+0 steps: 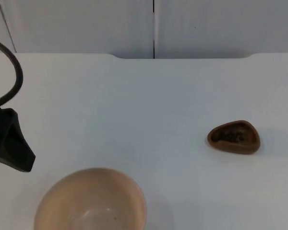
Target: Pick up the bowl with the left hand and pour the coffee beans from the cup into the bowl with the right hand.
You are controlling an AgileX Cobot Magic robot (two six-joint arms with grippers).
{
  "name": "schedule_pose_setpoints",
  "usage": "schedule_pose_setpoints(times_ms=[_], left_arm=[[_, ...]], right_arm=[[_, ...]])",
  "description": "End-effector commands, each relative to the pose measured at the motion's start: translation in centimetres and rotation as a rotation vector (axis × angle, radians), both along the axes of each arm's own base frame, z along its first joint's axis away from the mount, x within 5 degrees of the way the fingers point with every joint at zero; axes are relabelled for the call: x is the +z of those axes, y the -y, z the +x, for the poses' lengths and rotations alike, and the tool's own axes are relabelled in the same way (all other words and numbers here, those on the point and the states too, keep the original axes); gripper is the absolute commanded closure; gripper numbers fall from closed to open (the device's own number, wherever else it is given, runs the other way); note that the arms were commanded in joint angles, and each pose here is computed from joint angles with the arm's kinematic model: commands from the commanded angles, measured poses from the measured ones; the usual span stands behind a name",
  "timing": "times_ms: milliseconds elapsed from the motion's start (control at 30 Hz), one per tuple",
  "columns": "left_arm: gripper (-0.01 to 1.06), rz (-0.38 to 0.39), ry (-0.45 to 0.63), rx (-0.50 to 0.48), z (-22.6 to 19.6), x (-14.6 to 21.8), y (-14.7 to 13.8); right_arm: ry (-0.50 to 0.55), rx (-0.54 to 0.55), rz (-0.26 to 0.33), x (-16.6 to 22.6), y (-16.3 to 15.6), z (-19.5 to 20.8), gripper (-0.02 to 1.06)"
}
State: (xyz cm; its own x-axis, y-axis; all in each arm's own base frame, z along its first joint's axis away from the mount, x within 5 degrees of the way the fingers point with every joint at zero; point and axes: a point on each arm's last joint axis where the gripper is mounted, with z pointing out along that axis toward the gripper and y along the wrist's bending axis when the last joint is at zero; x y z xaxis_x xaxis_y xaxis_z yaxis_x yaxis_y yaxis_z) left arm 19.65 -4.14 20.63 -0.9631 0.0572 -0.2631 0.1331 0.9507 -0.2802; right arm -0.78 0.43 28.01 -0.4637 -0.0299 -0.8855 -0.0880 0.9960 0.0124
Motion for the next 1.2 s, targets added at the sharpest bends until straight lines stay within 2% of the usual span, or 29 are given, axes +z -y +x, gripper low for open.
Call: schedule_pose_setpoints(times_ms=[0, 233, 433, 633, 833, 900, 1167], left_arm=[[0.04, -0.001, 0.009, 0.017, 0.0, -0.6, 0.1], [0.04, 0.007, 0.009, 0.067, -0.6, -1.9, -0.2], [0.04, 0.012, 0.011, 0.068, -0.5, -2.0, -0.2], [0.04, 0.018, -0.044, 0.071, -0.2, -3.1, 0.0], [0.04, 0.048, -0.064, 0.043, 0.4, -4.6, 1.3], [0.04, 0.078, -0.074, 0.065, 0.8, -5.5, 1.4], [0.04, 0.107, -0.099, 0.061, 1.3, -6.9, 1.3]], right_arm=[[0.009, -0.004, -0.007, 0.0, 0.0, 0.0, -0.01], [0.009, -0.004, -0.007, 0.0, 0.0, 0.0, -0.01], [0.009, -0.004, -0.007, 0.0, 0.0, 0.0, -0.01], [0.009, -0.004, -0.008, 0.0, 0.0, 0.0, -0.01], [0.009, -0.004, -0.008, 0.0, 0.0, 0.0, -0.01], [0.009, -0.004, -0.008, 0.0, 0.0, 0.0, -0.01], [0.009, -0.002, -0.010, 0.0, 0.0, 0.0, -0.01]])
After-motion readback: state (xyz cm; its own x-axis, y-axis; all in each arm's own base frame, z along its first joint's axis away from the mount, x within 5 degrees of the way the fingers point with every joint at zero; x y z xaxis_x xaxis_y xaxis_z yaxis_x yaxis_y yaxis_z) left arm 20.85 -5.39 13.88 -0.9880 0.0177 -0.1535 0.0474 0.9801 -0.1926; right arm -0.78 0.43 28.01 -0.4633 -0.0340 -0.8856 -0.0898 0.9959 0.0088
